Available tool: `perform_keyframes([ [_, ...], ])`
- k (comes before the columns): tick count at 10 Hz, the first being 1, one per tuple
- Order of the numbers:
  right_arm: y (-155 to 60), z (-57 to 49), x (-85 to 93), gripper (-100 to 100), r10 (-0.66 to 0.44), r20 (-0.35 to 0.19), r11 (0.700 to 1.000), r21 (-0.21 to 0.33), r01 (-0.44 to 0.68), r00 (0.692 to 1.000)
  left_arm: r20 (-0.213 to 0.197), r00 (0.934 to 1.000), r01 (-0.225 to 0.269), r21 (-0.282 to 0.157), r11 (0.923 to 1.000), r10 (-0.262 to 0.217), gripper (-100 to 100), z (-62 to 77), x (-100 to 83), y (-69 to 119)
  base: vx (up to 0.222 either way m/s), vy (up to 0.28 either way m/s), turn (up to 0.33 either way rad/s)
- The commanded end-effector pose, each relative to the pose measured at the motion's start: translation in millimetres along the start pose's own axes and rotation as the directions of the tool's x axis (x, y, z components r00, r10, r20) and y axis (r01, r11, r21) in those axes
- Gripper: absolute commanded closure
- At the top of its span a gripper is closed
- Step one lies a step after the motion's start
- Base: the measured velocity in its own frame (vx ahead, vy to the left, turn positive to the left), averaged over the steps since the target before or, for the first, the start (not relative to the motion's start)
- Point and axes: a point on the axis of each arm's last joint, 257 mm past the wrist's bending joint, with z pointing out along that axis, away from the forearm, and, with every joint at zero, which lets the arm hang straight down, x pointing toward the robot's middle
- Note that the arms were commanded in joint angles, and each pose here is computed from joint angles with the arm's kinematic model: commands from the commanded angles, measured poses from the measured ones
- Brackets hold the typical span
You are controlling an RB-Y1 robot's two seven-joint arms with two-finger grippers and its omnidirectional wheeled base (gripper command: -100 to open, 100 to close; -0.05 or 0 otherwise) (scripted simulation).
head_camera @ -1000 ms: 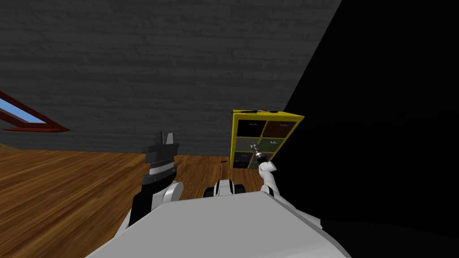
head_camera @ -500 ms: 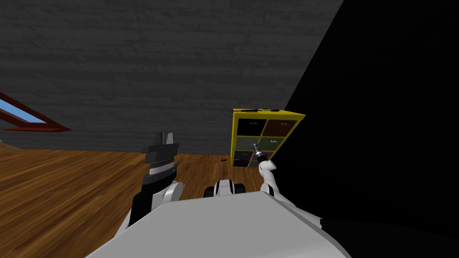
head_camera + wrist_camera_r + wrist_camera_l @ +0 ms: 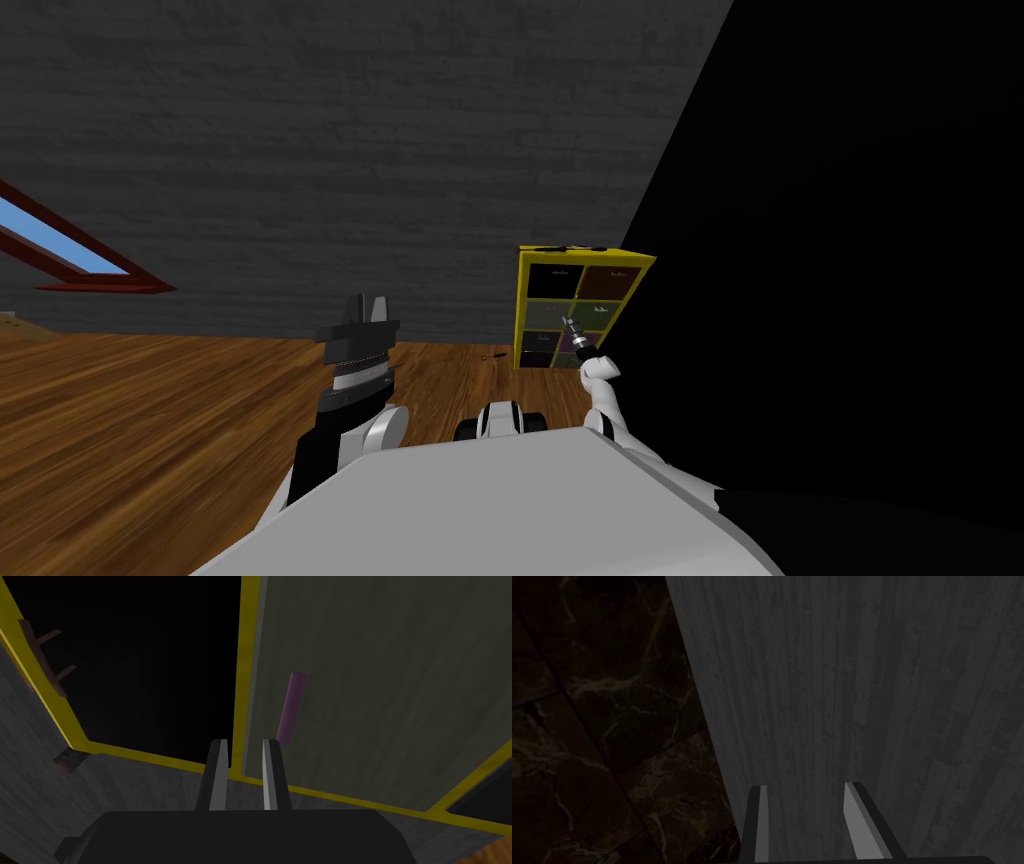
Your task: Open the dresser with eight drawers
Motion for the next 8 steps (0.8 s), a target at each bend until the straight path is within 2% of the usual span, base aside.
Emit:
perform_keyframes([
  [1,-7.8,-6.7,25.6,-100,-0.05,-0.01,0.999,0.012,0.05,0.999,0.0,1.0,0.0,0.0,1.0,0.0,0,0.0,0.0,0.0,0.093,-0.004,0.011],
  [3,-4.8,-17.9,26.3,-100,-0.054,-0.012,0.998,0.022,0.054,0.998,0.0,1.0,0.0,0.0,1.0,0.0,0,-0.1,-0.1,0.0,0.17,-0.016,0.02],
  [4,-7.8,-23.8,36.7,-100,-0.077,-0.016,0.997,0.028,0.078,0.997,0.0,1.0,0.0,0.0,1.0,0.0,0,-0.1,-0.1,0.0,0.181,-0.05,0.021],
  [5,-0.9,-29.5,25.4,-100,-0.056,-0.015,0.998,0.031,0.057,0.998,0.0,1.0,0.0,0.0,1.0,0.0,0,-0.1,-0.1,0.0,0.164,-0.051,0.02],
  [8,11.9,-32.2,-6.2,-100,0.01,-0.01,0.999,0.031,-0.01,1.0,0.0,1.0,0.0,0.0,1.0,0.0,0,0.0,0.0,0.0,0.069,-0.008,0.004],
])
